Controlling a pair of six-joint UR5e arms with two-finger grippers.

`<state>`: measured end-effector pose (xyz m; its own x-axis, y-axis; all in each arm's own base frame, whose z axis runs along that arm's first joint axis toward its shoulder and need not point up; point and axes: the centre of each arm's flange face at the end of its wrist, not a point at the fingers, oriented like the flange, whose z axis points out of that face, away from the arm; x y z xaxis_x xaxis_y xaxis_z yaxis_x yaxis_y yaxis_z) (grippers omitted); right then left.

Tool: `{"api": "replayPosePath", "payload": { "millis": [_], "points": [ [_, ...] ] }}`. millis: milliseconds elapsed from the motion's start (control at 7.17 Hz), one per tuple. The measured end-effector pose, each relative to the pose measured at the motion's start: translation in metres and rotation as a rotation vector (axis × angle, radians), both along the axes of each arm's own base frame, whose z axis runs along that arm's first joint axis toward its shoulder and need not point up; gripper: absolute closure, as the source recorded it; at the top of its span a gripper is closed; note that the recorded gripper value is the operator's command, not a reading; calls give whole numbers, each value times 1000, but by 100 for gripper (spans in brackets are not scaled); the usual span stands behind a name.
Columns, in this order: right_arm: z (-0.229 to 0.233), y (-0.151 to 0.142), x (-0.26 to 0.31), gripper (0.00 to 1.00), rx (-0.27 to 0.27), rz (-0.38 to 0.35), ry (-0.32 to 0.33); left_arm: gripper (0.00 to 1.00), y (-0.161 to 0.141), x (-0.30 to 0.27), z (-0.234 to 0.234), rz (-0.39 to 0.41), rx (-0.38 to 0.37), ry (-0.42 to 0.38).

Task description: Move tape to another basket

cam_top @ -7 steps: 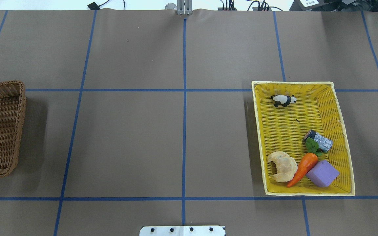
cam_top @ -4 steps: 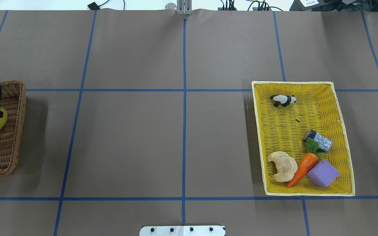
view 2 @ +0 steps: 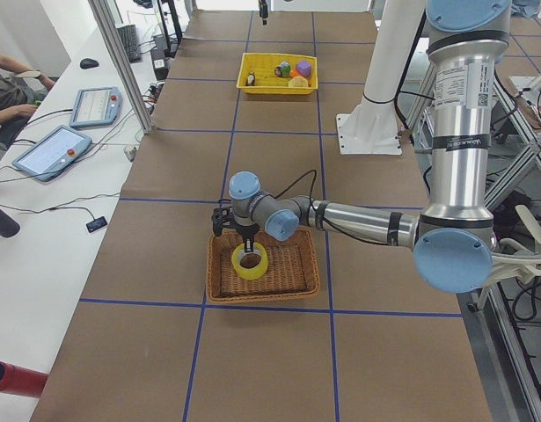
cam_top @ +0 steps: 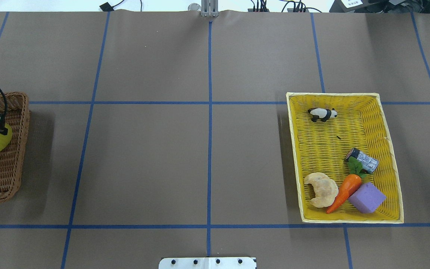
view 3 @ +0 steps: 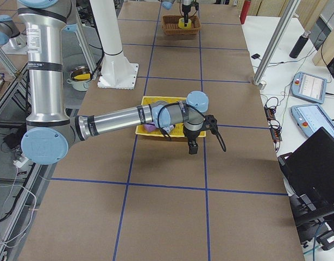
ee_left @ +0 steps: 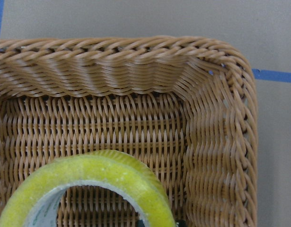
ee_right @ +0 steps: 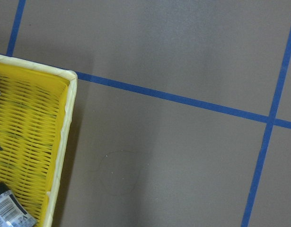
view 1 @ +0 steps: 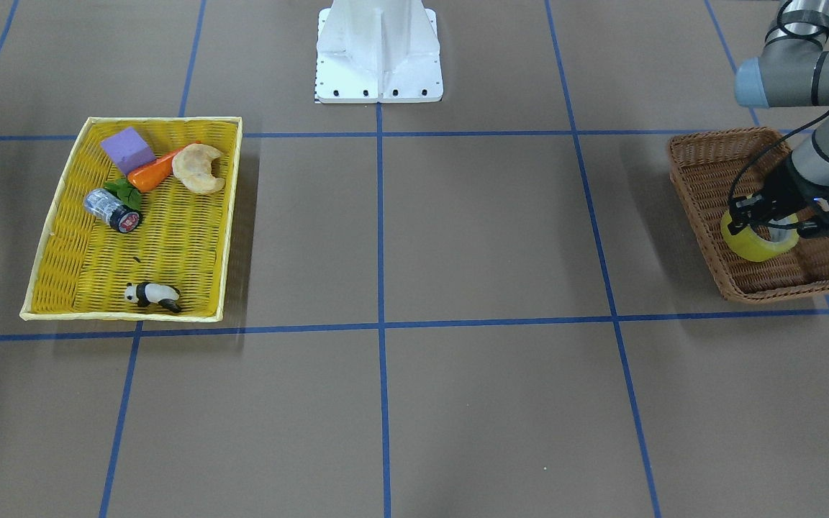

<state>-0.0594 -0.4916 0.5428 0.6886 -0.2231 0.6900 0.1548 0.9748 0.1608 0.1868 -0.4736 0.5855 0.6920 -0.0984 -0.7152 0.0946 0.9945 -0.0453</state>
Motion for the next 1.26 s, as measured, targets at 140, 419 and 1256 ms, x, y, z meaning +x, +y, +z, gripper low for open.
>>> {"api": "replayPosePath", "payload": {
  "millis": [140,419,1256],
  "points": [
    [-1,0,0,0,1,0,-1,8,0,0,0,2,3,1],
    [-11,-5,1,0,16,5,-3,5,-1,-1,-13,4,24,17],
    [-19,-26,57,0,-7,-12,35,2,-19,-146,-23,122,240,-35]
  ]
}}
